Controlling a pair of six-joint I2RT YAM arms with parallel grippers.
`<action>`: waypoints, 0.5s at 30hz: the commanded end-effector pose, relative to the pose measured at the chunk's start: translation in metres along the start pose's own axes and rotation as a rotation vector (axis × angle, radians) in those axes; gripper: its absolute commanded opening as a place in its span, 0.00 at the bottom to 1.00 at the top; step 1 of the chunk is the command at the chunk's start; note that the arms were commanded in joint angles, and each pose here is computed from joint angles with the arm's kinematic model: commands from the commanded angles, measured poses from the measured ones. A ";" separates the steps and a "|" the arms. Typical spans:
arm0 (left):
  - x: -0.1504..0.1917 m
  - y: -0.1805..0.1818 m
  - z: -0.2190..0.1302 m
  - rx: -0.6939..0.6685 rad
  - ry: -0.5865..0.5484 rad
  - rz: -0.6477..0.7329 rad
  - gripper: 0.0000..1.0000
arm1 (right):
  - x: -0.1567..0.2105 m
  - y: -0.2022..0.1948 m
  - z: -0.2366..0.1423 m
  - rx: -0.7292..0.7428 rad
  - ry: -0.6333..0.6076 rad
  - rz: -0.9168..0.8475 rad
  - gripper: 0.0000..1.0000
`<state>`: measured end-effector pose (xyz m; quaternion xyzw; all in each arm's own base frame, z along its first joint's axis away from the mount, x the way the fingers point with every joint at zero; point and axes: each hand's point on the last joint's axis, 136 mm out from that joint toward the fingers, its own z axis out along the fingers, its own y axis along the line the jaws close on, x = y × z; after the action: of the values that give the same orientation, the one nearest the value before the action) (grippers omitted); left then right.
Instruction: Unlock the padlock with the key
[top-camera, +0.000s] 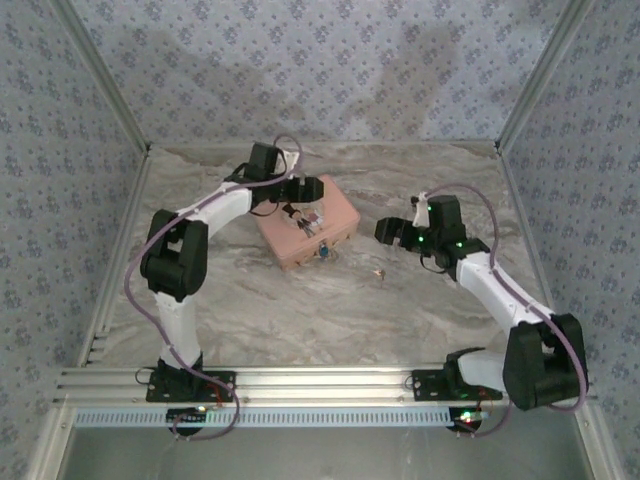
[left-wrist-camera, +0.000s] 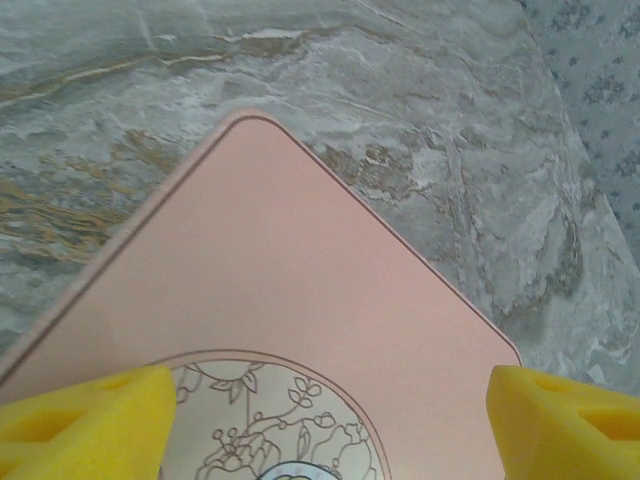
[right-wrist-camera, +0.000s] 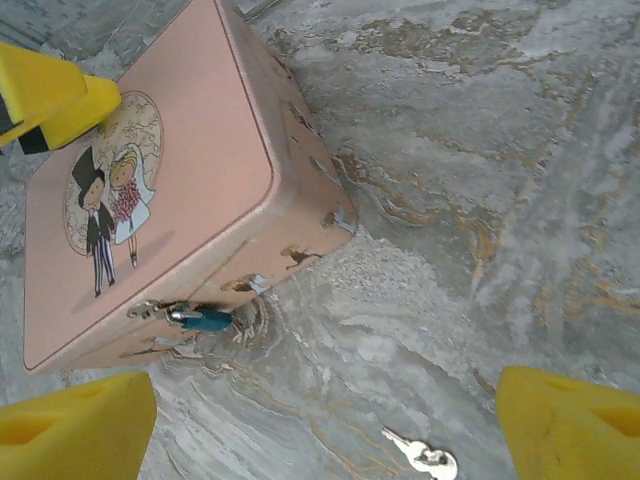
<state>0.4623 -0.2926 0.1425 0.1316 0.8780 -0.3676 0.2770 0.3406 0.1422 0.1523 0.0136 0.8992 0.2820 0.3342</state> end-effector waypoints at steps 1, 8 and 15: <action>-0.005 -0.018 -0.031 -0.001 -0.023 0.027 0.82 | -0.015 0.015 0.007 -0.029 0.012 -0.029 0.90; 0.003 -0.028 -0.096 -0.119 -0.152 0.004 0.85 | -0.033 0.025 0.038 -0.055 0.074 -0.033 0.86; 0.067 0.011 -0.134 -0.323 -0.211 -0.170 0.87 | -0.061 0.041 0.078 -0.107 0.111 -0.031 0.84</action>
<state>0.3692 -0.2106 0.2066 0.0402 0.8792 -0.3000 0.3679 0.4185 0.1872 0.1527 -0.0165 0.9046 0.3073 0.2951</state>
